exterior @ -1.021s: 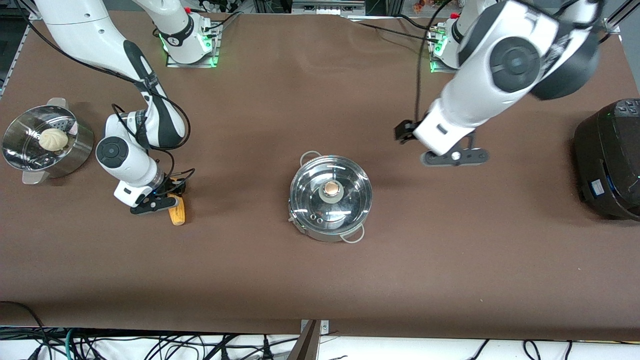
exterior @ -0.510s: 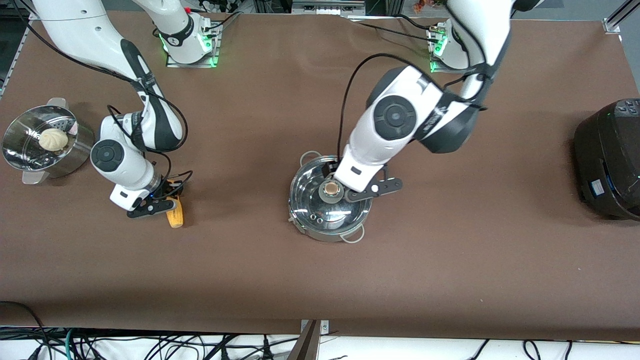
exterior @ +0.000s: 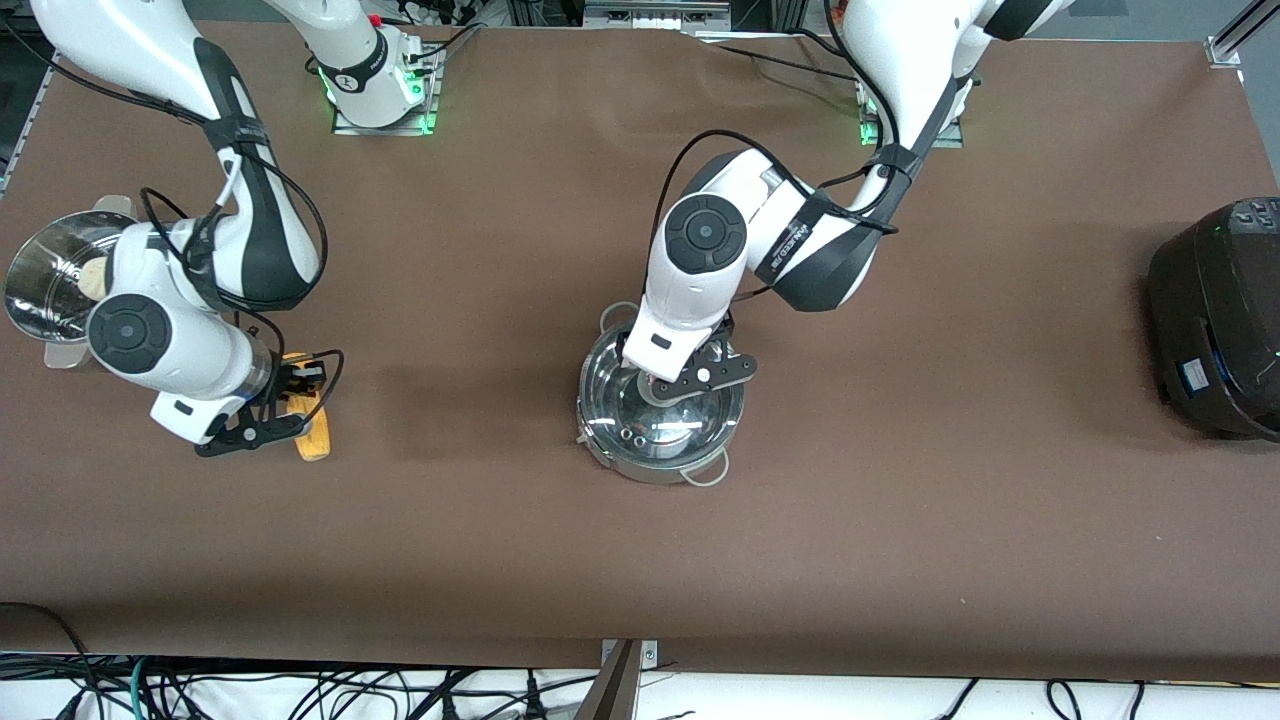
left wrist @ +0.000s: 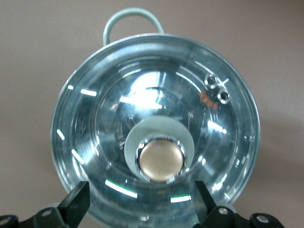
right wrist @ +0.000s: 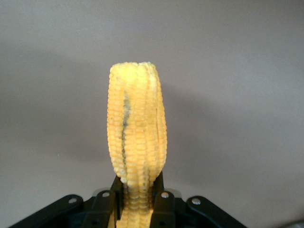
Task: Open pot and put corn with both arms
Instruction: 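Grasp the lid knob with the left gripper while the right gripper lifts corn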
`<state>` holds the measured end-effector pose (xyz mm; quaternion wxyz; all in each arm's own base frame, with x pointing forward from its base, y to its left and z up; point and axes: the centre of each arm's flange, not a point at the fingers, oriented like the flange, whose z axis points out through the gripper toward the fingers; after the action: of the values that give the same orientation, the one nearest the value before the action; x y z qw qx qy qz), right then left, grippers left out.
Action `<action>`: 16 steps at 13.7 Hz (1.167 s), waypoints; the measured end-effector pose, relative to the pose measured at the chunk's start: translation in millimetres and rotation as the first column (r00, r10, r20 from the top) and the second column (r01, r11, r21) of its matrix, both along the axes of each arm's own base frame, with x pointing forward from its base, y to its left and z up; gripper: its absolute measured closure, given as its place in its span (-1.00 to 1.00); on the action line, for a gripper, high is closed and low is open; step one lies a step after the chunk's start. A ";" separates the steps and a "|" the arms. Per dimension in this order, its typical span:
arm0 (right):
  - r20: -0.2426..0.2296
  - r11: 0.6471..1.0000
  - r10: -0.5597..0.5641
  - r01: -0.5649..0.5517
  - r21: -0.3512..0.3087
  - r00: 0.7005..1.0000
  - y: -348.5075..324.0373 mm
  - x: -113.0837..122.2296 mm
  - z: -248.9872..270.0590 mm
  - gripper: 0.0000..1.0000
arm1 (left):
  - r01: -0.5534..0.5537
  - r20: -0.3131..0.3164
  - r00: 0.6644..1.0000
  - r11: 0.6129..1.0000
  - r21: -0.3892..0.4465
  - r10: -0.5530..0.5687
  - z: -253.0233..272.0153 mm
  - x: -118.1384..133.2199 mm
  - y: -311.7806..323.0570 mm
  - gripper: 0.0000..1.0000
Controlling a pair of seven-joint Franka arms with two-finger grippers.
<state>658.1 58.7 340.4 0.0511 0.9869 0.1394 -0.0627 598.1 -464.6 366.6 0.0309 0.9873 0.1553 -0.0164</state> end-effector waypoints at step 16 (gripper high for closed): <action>-0.122 0.999 -0.027 0.024 -0.029 0.992 30.5 -32.5 171.3 0.47 | -0.007 0.051 0.999 1.000 -0.011 0.008 -21.2 8.4 -7.0 0.00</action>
<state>625.6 89.2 511.7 0.0550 0.9821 0.1288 -0.1258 606.5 -471.6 345.4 0.0405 0.9866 0.1581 0.0082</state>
